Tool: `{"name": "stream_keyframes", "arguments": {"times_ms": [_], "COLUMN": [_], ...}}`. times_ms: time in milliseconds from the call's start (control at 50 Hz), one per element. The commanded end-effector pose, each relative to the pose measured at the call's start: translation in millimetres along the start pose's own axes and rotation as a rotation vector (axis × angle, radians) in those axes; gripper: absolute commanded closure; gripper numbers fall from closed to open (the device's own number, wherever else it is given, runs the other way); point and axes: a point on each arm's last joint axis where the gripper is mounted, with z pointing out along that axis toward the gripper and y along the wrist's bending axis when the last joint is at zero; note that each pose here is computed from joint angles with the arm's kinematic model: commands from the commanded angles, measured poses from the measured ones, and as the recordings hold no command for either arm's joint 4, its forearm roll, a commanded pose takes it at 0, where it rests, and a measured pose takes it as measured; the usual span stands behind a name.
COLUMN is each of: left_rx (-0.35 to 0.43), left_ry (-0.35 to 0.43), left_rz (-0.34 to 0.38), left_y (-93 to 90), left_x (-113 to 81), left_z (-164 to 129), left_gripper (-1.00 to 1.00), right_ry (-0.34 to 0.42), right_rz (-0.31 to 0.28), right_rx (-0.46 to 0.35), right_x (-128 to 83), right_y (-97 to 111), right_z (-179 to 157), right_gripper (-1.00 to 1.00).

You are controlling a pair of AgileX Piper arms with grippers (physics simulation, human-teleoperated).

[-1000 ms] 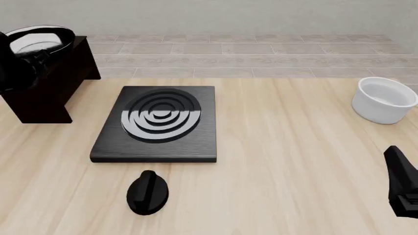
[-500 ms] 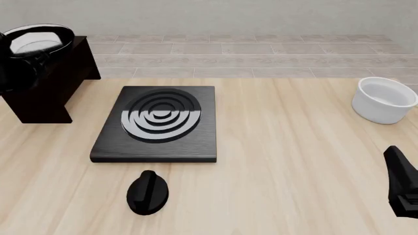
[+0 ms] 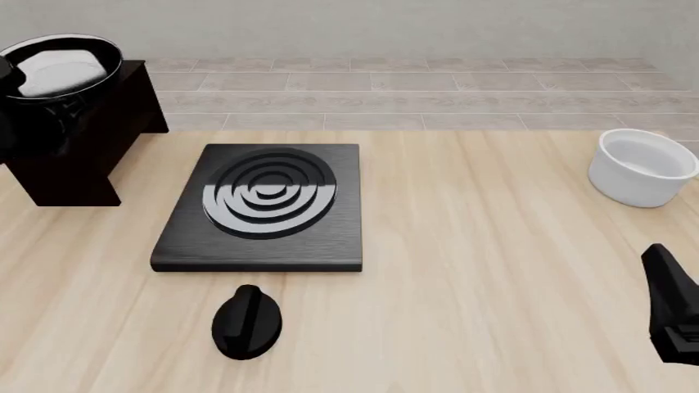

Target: Put the frying pan on top of the cabinet.

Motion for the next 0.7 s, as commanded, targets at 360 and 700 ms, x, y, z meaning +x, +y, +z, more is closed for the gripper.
{"name": "stream_keyframes", "arguments": {"times_ms": [360,700], "left_rx": [-0.013,-0.003], "left_ry": [0.001,-0.024], "left_rz": [0.005,0.009], "left_y": [6.2,5.7], "left_x": [2.0,0.5], "left_z": [-3.6,-8.6], "left_gripper": [-1.0,-1.0], "right_ry": [0.002,0.003], "right_rz": [-0.001,-0.002], "right_rx": [-0.002,-0.003], "right_x": [0.3,0.3], "right_y": [0.1,0.2], "right_z": [0.0,0.1], "right_gripper": [-1.0,-1.0]}}
